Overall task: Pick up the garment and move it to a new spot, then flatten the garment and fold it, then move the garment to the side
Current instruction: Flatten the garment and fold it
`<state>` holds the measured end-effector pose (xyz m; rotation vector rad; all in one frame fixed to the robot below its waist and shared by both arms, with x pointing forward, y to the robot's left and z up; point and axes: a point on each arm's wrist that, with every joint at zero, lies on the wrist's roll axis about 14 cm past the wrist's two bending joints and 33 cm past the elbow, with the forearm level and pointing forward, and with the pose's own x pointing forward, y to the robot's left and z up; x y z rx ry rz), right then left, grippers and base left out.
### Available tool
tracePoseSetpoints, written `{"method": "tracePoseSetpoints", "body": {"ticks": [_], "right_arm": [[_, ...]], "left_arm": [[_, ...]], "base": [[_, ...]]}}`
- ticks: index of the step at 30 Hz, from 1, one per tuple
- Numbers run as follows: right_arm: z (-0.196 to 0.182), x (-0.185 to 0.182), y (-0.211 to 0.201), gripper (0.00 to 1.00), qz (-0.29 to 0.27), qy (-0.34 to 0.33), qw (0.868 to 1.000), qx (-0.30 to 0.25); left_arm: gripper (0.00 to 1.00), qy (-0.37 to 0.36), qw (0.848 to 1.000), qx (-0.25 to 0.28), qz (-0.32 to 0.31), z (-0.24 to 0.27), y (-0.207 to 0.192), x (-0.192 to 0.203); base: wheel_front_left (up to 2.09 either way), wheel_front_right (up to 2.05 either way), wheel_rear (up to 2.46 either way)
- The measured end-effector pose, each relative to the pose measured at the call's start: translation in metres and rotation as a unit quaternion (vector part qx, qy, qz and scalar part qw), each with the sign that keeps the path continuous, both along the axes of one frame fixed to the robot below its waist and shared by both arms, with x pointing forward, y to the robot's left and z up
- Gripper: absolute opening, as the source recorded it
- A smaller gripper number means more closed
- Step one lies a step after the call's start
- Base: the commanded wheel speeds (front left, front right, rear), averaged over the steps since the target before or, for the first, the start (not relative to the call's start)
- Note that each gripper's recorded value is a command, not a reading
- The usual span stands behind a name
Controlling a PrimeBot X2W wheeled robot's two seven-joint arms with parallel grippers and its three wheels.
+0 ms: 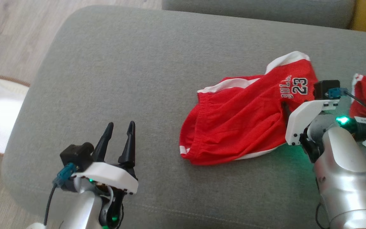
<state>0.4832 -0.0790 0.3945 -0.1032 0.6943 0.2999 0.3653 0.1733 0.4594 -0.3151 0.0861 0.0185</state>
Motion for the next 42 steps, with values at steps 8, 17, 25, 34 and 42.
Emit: {"method": "tracePoseSetpoints", "body": {"ticks": [8, 17, 25, 34, 42], "right_arm": [[0.058, 0.009, -0.031, 1.0, -0.064, -0.115, 0.988, 0.075], [0.095, -0.032, -0.098, 1.0, -0.145, -0.204, 0.963, 0.102], [0.089, -0.085, -0.124, 1.0, -0.191, -0.225, 0.946, 0.135], [0.078, -0.102, -0.122, 1.0, -0.196, -0.221, 0.944, 0.148], [0.075, -0.1, -0.127, 1.0, -0.205, -0.221, 0.942, 0.149]], "left_arm": [[1.0, -0.033, 0.999, -0.005, -0.033, 0.02, -0.022, 0.013], [1.0, -0.056, 0.994, -0.015, -0.091, 0.034, -0.062, 0.015], [1.0, -0.064, 0.99, -0.019, -0.123, 0.039, -0.084, 0.022], [1.0, -0.047, 0.985, -0.013, -0.165, 0.025, -0.104, 0.02], [1.0, -0.003, 0.967, 0.046, -0.252, -0.011, -0.127, -0.001]], "base": [[0.0, 0.0, 0.0], [0.0, 0.0, 0.0], [0.0, 0.0, 0.0], [0.0, 0.0, 0.0], [0.0, 0.0, 0.0]]}}
